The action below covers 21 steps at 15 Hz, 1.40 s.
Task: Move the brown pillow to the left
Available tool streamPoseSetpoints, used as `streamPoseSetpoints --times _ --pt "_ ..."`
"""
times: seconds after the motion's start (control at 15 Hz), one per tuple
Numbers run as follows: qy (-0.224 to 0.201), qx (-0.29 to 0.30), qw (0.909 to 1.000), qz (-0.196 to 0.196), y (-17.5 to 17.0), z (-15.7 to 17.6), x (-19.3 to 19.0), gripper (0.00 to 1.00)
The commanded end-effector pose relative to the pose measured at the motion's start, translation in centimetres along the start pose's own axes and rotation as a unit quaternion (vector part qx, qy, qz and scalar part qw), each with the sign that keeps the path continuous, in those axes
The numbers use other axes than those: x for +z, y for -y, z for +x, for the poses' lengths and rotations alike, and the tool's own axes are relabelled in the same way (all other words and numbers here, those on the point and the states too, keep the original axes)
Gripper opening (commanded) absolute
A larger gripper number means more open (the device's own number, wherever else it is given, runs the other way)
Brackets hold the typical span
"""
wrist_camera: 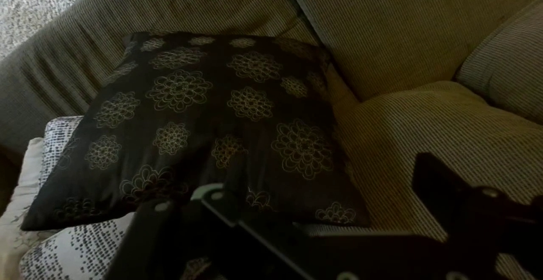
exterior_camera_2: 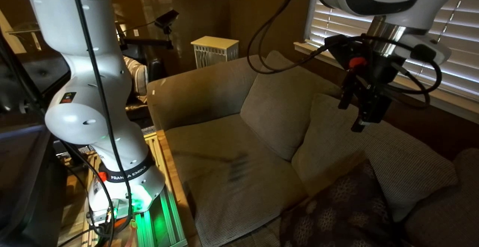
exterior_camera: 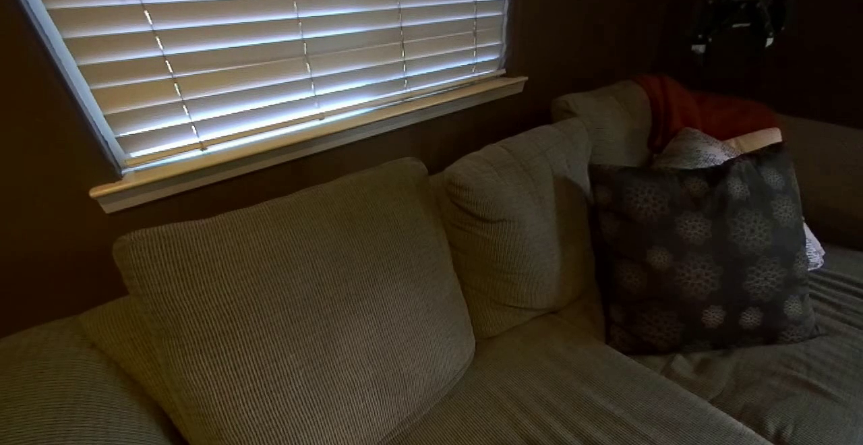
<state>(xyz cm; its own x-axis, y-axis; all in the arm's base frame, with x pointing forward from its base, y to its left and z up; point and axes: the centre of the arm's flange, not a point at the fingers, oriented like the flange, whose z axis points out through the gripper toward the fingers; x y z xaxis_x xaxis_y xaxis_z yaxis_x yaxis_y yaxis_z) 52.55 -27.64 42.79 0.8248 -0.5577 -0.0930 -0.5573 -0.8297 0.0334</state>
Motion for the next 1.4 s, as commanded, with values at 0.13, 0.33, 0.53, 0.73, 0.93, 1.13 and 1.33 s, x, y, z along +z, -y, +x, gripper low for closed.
streamPoseSetpoints --times 0.13,0.33,0.53,0.73,0.93,1.13,1.33 --pt "-0.014 0.122 0.9921 0.022 0.8 3.6 1.2 1.0" --pt "-0.014 0.143 0.9885 0.046 1.1 6.2 2.6 1.0" --pt "-0.043 0.184 0.9804 0.057 1.0 9.2 4.2 1.0" --pt "-0.052 0.219 0.9726 0.059 0.5 11.8 5.5 1.0" --pt "-0.05 0.25 0.9658 0.048 -0.1 14.1 7.0 1.0" --pt "-0.046 0.273 0.9605 0.031 -0.6 16.1 9.2 1.0" --pt "-0.038 0.29 0.9562 0.016 -1.5 17.8 11.3 1.0"
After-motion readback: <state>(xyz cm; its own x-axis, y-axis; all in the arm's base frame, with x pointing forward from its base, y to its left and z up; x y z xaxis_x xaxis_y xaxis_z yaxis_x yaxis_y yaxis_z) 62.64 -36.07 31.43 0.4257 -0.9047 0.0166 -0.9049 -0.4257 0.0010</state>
